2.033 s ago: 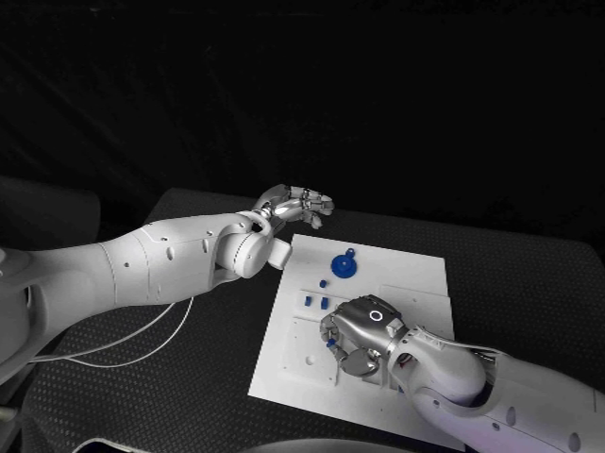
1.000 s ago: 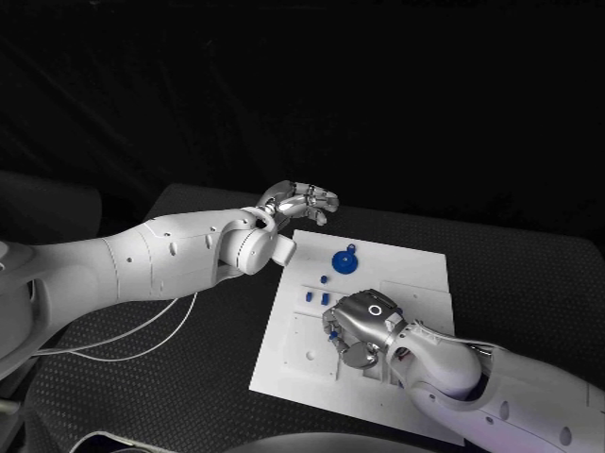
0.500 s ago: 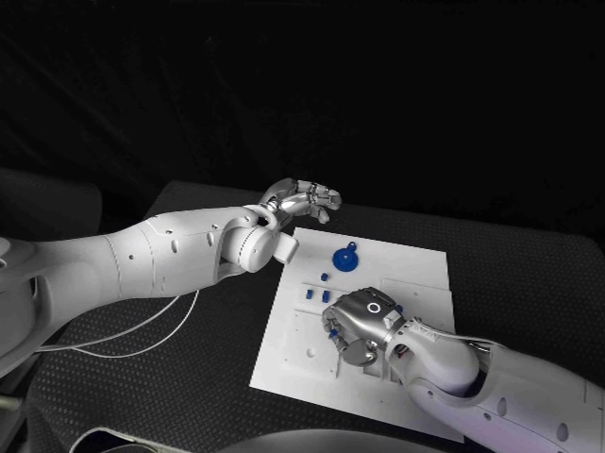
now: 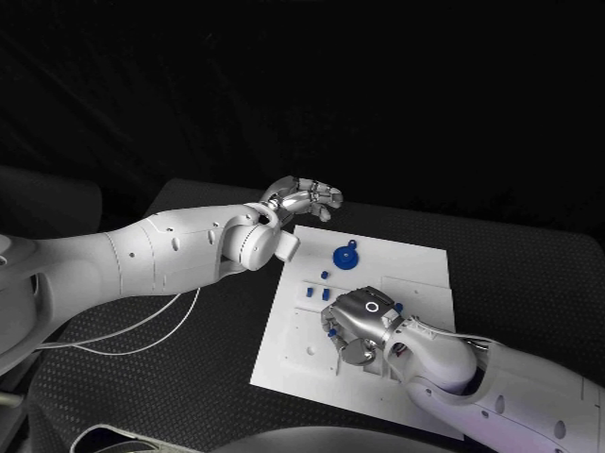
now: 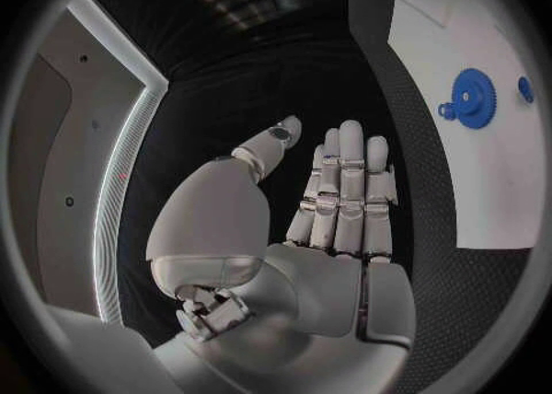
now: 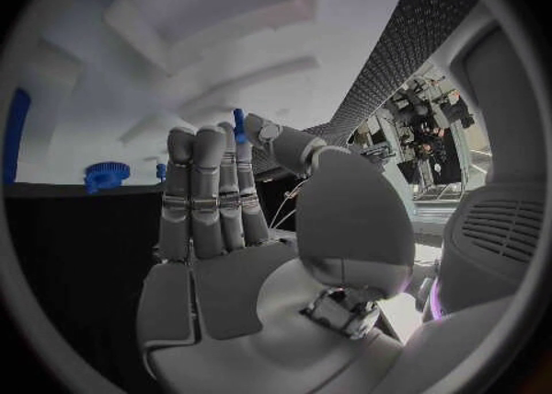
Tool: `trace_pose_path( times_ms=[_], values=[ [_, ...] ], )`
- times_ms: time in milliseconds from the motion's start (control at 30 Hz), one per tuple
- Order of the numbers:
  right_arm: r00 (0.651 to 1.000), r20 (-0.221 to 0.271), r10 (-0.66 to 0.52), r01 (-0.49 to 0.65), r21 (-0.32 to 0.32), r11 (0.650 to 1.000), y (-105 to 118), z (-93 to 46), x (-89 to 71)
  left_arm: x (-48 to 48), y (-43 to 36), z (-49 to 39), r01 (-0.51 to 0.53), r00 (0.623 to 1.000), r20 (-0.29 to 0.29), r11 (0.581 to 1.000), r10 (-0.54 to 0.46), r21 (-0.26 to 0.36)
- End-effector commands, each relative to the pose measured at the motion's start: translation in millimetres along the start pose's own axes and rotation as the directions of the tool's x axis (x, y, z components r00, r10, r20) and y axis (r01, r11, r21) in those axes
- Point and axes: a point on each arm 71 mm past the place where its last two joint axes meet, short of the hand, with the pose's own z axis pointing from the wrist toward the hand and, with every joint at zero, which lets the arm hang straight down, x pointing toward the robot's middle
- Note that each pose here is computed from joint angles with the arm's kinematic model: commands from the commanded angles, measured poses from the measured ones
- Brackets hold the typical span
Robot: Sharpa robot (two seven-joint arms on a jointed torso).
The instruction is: Assemble the parts on the task board
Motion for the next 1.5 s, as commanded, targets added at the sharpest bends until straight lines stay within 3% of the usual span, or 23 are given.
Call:
trace_pose_path(
  times_ms=[33, 767, 1000, 1333, 1500],
  values=[
    [1.000, -0.028, -0.007, 0.006, -0.009, 1.000, 2, 0.2, 4.2, 2.9, -1.5, 0.4, 0.010, 1.000, -0.011, 1.000, -0.010, 0.009],
    [0.997, -0.069, -0.028, 0.028, 0.007, 1.000, 4, 3.9, 12.8, 4.6, -1.7, 0.6, 0.012, 1.000, -0.018, 1.000, -0.012, 0.007],
    [0.995, -0.094, 0.019, -0.018, 0.010, 1.000, 2, 2.6, 15.7, 4.6, -1.5, 1.3, 0.012, 1.000, -0.017, 1.000, -0.012, 0.007],
    [0.998, -0.029, 0.049, -0.048, 0.030, 0.998, -4, -4.7, 10.6, 2.8, -1.0, 1.0, 0.011, 1.000, -0.015, 1.000, -0.011, 0.005],
    [0.998, 0.026, 0.063, -0.064, 0.036, 0.997, -6, -11.3, 5.2, -0.6, -0.6, 0.2, 0.009, 1.000, -0.008, 1.000, -0.009, 0.003]
  ],
)
